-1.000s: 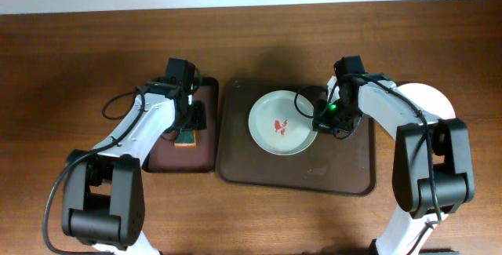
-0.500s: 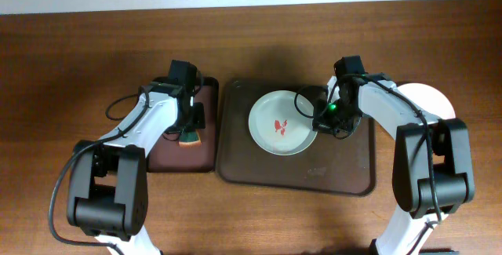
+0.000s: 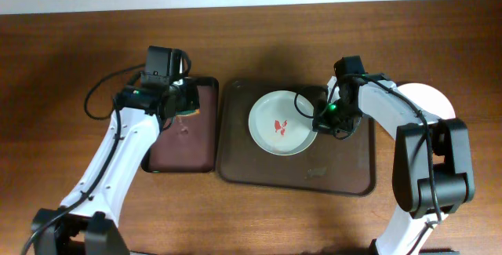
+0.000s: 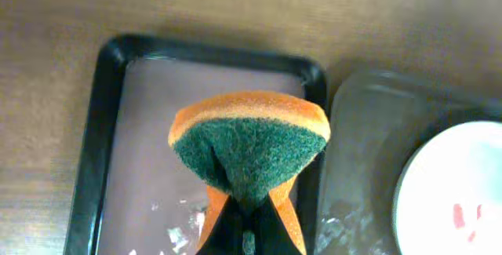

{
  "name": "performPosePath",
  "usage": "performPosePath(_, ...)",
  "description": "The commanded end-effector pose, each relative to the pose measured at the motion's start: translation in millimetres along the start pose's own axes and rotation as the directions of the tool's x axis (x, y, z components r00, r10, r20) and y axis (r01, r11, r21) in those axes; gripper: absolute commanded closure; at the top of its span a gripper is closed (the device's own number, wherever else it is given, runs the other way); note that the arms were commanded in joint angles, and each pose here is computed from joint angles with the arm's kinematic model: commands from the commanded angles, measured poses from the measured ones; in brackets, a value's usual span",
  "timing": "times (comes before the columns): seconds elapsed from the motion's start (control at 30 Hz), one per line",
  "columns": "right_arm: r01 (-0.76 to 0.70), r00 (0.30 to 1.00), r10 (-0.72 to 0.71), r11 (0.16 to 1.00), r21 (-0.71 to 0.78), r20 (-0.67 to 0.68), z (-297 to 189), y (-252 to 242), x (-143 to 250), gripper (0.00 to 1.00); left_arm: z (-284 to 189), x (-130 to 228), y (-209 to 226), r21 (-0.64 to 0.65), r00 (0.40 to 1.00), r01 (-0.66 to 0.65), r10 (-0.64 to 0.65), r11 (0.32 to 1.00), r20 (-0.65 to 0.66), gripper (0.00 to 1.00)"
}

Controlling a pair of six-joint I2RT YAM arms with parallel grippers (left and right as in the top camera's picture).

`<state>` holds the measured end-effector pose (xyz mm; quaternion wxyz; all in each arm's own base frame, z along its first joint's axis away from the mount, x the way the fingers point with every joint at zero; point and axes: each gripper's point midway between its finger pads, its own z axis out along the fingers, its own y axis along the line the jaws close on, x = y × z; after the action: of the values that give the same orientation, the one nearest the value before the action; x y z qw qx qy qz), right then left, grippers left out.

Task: Clean dirty plates on tray and stack at the side
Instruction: 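Lift the sponge with the left gripper and scrub the last plate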

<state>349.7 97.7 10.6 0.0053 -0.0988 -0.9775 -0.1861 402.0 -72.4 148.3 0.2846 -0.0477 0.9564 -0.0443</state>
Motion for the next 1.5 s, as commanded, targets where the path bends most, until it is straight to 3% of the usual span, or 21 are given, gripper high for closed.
performPosePath(0.0,-0.003,1.0,0.003,1.0,-0.013,-0.003,-1,5,-1,0.96,-31,-30,-6,0.037,0.992,0.014,-0.019,0.999,0.126,1.0)
performPosePath(0.27,-0.003,1.0,0.003,1.0,-0.013,-0.004,-1,5,-1,0.96,-65,-49,-10,0.075,0.971,0.024,-0.042,0.997,0.237,1.0)
performPosePath(1.07,-0.003,1.0,0.003,1.0,-0.013,-0.003,-1,5,-1,0.96,-63,-48,-10,0.078,0.971,0.043,-0.06,0.996,0.233,1.0)
performPosePath(1.17,-0.003,1.0,0.003,1.0,-0.013,-0.003,-1,5,-1,0.96,-38,-32,-6,0.048,0.988,0.043,-0.05,0.998,0.146,1.0)
performPosePath(1.27,-0.004,1.0,0.003,1.0,-0.014,-0.004,-1,5,-1,0.96,7,6,2,-0.014,0.999,0.036,-0.037,0.999,-0.039,1.0)
performPosePath(1.4,0.008,1.0,-0.008,1.0,-0.012,-0.011,1,8,2,0.96,46,49,12,-0.073,0.973,0.018,-0.034,0.997,-0.228,1.0)
performPosePath(1.47,0.053,0.998,-0.053,0.999,-0.01,-0.025,7,23,10,0.96,51,56,13,-0.075,0.966,0.016,-0.035,0.997,-0.256,1.0)
